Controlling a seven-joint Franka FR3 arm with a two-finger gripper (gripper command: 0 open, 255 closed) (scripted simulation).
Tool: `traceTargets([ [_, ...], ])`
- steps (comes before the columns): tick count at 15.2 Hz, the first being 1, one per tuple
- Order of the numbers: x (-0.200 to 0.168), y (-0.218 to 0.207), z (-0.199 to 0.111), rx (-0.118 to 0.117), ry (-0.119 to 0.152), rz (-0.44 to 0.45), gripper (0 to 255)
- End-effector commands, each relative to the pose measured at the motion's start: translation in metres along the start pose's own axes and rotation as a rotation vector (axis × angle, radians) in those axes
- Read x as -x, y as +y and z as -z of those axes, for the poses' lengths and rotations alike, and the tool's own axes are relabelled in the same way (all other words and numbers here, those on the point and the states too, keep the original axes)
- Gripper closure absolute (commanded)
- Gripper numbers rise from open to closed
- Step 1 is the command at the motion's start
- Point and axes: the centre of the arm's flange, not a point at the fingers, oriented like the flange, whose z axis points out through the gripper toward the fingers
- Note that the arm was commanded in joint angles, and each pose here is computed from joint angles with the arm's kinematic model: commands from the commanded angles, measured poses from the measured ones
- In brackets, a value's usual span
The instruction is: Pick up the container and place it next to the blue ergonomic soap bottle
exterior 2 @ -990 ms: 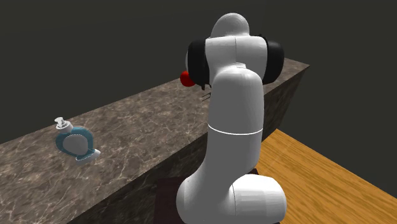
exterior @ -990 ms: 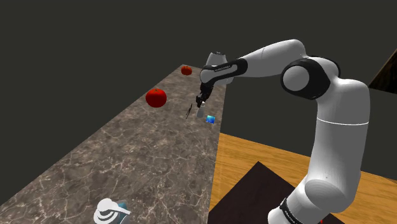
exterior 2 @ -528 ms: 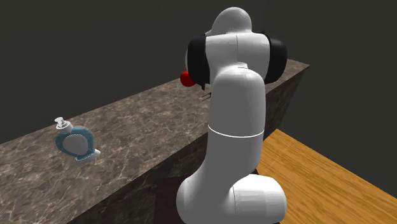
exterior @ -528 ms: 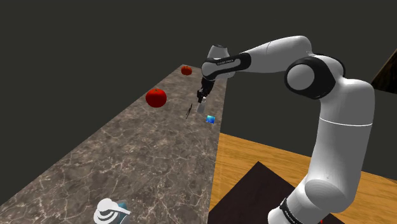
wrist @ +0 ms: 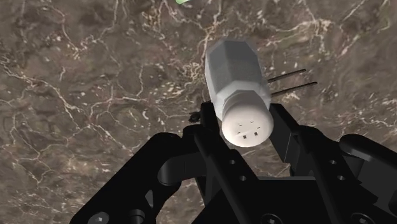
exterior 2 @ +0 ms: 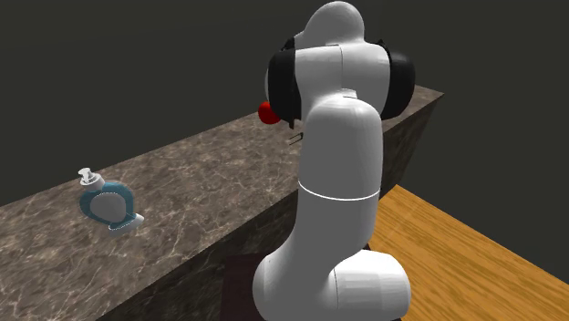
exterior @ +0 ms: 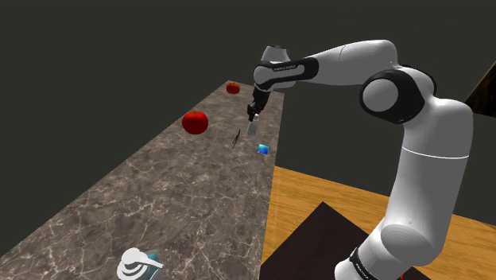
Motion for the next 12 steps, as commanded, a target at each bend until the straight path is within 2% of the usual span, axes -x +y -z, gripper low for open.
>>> traceTargets([
  [1,0.0,0.001,0.012,0.0,0.0,0.0,255],
  [12,-0.009,0.006,0.069,0.0,0.0,0.0,255],
])
